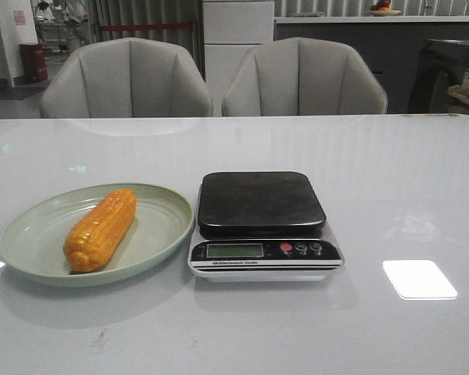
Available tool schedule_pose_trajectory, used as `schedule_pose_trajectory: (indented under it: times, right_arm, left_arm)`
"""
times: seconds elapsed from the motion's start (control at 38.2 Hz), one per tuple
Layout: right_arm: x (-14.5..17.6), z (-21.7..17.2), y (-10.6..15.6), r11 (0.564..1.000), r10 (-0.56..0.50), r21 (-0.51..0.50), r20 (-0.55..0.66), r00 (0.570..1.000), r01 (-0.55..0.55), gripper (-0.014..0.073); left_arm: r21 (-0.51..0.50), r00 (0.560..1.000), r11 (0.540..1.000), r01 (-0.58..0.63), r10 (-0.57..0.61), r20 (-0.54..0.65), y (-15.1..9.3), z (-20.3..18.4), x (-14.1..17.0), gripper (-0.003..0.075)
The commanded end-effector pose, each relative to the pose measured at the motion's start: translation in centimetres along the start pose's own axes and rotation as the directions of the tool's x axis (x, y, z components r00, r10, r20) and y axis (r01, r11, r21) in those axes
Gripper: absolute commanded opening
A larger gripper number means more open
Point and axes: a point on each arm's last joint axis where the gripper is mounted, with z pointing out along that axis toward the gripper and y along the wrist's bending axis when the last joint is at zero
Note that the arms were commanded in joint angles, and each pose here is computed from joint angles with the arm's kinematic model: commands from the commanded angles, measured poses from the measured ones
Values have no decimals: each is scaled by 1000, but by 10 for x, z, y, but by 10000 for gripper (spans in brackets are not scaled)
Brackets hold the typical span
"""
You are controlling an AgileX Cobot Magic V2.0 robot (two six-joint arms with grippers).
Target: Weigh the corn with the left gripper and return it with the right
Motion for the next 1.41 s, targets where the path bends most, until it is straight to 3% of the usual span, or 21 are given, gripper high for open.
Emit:
schedule_pose_trajectory:
  times: [0.0, 0.71, 0.97, 1.2, 1.28, 1.39]
  right_arm:
    - [-5, -2, 1, 1000, -21, -7, 95, 995, 22, 197]
    - [-5, -2, 1, 1000, -21, -7, 95, 995, 22, 197]
    - [-5, -2, 1, 1000, -21, -7, 95, 995, 22, 197]
    - [-5, -2, 1, 1000, -21, -7, 95, 995, 22, 197]
    - [-5, -2, 1, 1000, -21, -7, 95, 995, 22, 197]
    - [-5, -2, 1, 1000, -21, -7, 93, 995, 22, 197]
  left_arm:
    - [13, 998, 1000, 7, -8, 65, 0, 1, 2, 113]
    - [13, 998, 1000, 7, -8, 65, 0, 1, 2, 113]
    - [26, 986, 1000, -16, 11, 164, -2, -1, -6, 113]
    - [77, 881, 997, -27, -13, 472, -8, -13, -45, 113]
    - [68, 892, 997, -26, -7, 452, -9, -17, -63, 113]
    - [41, 943, 999, -15, 1, 332, -9, -18, -86, 113]
